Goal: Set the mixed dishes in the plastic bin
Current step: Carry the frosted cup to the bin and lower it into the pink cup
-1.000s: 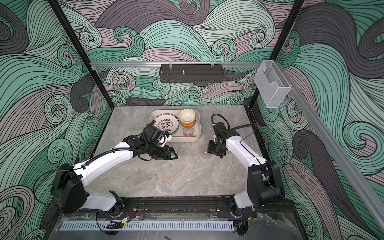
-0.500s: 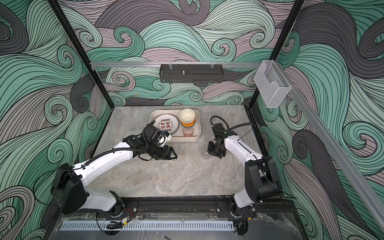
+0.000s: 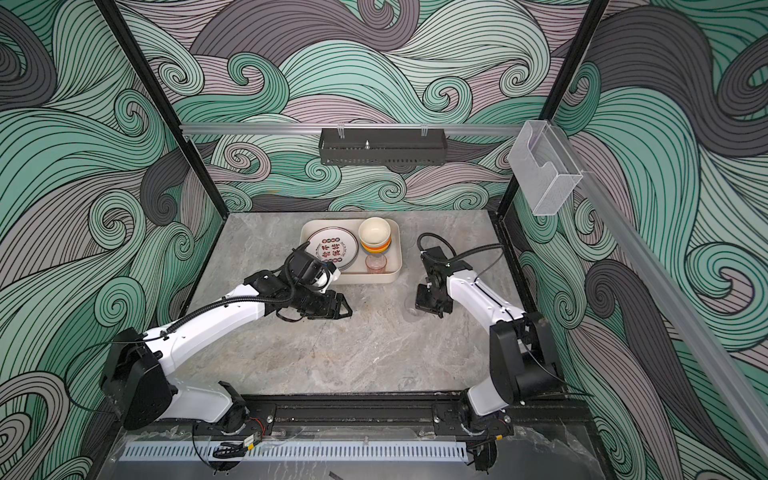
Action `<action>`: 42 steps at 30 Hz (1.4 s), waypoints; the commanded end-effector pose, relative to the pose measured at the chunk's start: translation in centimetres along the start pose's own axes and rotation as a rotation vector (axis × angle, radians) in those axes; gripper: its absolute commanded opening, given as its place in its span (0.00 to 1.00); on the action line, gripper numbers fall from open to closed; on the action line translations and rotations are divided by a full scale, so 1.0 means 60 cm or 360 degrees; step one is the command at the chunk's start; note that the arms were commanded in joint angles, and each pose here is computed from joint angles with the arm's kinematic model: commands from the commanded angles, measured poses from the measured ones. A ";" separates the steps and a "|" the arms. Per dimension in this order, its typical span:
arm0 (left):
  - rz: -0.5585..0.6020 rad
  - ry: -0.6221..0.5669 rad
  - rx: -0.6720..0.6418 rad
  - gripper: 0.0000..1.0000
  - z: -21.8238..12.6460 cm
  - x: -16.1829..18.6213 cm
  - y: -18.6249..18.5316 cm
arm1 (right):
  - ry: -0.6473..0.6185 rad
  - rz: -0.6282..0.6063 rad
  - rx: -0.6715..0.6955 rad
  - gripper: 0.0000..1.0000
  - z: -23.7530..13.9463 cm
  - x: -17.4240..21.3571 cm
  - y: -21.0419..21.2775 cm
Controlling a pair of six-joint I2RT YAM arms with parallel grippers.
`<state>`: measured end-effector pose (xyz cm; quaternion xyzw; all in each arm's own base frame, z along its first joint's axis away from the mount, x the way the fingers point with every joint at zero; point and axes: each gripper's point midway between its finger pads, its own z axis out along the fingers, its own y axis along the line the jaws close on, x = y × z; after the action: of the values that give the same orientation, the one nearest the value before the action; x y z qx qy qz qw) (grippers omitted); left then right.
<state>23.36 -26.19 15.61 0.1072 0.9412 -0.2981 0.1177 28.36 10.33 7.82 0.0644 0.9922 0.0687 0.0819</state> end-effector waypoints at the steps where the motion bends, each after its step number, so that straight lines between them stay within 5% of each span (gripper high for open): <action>1: -0.0051 -0.0060 -0.0109 0.69 -0.021 0.002 0.026 | -0.0085 -0.0054 0.0005 0.02 -0.035 -0.016 0.010; 26: -0.0272 -0.0367 -0.0251 0.70 -0.101 0.004 0.109 | -0.0285 -0.0226 -0.0151 0.00 -0.137 -0.130 0.129; 42: -0.0411 -0.0475 -0.0284 0.70 -0.133 0.011 0.146 | -0.0259 -0.0270 -0.0170 0.01 -0.119 -0.195 0.186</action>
<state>24.17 -14.96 17.14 -0.0571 0.9414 -0.2405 0.2297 39.66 18.24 17.87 -0.0101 0.9790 0.1067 0.1734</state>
